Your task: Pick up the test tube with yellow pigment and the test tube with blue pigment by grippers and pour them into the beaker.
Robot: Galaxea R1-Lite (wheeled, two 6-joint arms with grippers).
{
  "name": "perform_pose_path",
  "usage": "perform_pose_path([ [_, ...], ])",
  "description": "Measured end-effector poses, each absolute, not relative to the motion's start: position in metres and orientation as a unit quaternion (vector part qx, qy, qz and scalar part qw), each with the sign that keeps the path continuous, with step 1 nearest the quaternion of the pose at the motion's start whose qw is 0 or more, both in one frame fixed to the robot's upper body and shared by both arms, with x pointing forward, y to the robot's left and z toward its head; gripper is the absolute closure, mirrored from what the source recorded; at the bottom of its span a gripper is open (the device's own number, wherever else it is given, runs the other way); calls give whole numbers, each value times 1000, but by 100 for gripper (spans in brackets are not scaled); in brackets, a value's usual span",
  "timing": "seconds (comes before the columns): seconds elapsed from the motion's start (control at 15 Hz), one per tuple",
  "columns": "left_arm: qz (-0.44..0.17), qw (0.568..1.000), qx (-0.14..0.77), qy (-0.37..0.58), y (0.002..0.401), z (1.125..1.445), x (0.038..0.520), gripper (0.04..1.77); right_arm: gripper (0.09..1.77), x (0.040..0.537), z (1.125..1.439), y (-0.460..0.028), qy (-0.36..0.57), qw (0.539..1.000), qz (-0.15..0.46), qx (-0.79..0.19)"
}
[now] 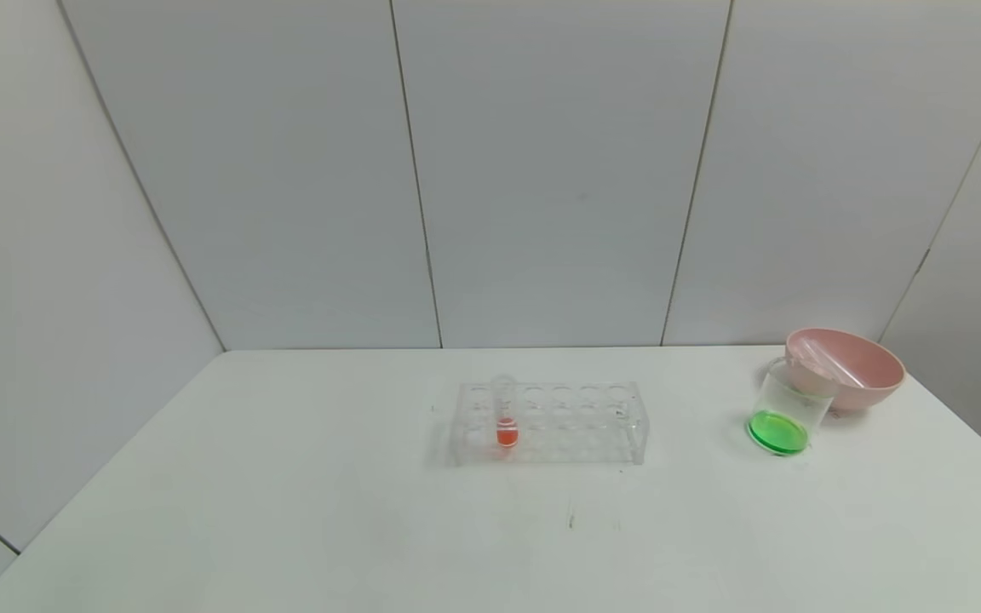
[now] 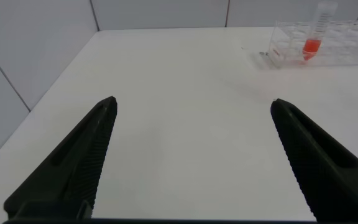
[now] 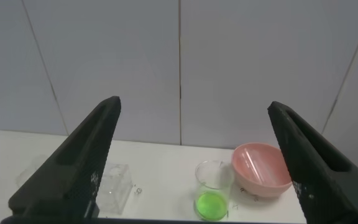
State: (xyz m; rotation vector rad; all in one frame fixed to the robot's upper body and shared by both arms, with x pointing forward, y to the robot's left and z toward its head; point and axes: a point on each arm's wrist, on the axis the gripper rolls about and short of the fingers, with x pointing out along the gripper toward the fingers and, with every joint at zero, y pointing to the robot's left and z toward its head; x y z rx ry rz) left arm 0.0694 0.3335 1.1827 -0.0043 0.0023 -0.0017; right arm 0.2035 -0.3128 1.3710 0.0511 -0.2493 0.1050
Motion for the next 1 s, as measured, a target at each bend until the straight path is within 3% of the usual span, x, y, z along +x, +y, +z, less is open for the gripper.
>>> perform_pose_path([
  [0.53,-1,1000,-2,1,334,1183,69,5,16,94,1366,-339,-208,977,37,18],
  [0.8,-1,1000,-2,1,334,1183,69,5,16,78,1365,-342,-261,965,-10,22],
  [1.0,-1,1000,-2,1,334,1183,69,5,16,82,1348,-341,-243,969,-29,13],
])
